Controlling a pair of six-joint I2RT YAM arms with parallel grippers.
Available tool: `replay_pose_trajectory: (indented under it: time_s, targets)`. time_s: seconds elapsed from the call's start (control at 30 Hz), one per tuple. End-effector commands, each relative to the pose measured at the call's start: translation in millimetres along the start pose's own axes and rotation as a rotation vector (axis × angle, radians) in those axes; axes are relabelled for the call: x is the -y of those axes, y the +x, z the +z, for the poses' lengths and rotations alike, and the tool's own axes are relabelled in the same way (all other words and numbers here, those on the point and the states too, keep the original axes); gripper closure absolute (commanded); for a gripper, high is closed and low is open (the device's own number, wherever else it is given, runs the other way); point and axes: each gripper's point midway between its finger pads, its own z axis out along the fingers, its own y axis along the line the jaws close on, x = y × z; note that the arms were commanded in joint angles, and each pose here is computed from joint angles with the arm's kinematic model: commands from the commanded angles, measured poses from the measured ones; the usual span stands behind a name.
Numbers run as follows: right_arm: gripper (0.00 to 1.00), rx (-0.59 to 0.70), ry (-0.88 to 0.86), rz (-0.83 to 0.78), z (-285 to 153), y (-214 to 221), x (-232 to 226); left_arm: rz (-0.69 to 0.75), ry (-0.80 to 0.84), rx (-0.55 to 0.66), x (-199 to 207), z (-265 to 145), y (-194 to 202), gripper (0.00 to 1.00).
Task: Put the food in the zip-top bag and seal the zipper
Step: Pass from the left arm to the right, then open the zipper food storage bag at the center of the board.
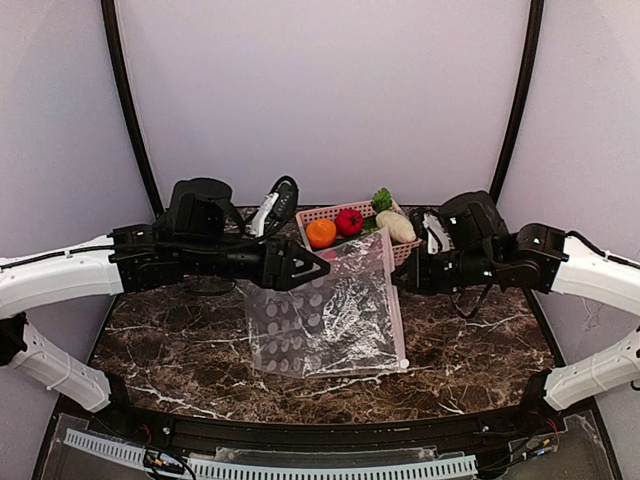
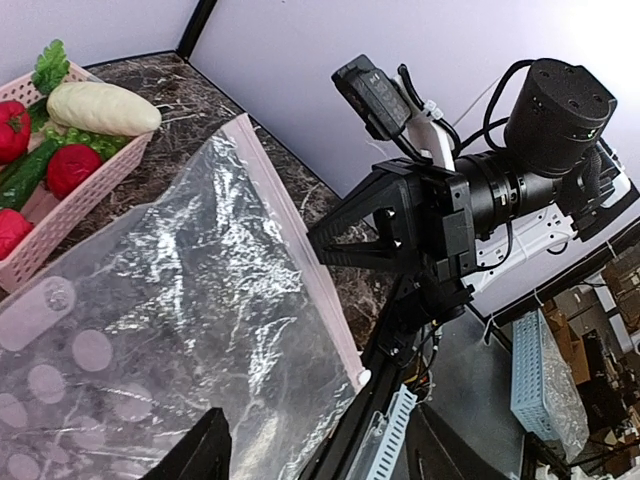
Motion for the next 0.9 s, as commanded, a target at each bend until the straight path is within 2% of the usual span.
replay_pose_trajectory:
  time_s: [0.0,0.2,0.4,0.77,0.87]
  targets:
    - [1.00,0.060,-0.188,-0.009,-13,-10,-32,-0.070,0.077,0.058,25,23,-7,0.39]
    - [1.00,0.074,-0.269,-0.018,-20,-9,-47,-0.109,0.153,0.039,49,63,4,0.37]
    - [1.00,0.067,-0.310,-0.062,-20,-5,-65,-0.132,0.172,0.029,53,81,9,0.34]
    - [1.00,0.053,-0.318,-0.084,-12,-1,-75,-0.114,0.002,0.004,20,83,21,0.32]
    - [1.00,0.047,-0.320,-0.086,-10,1,-77,-0.112,-0.022,-0.009,15,85,25,0.35]
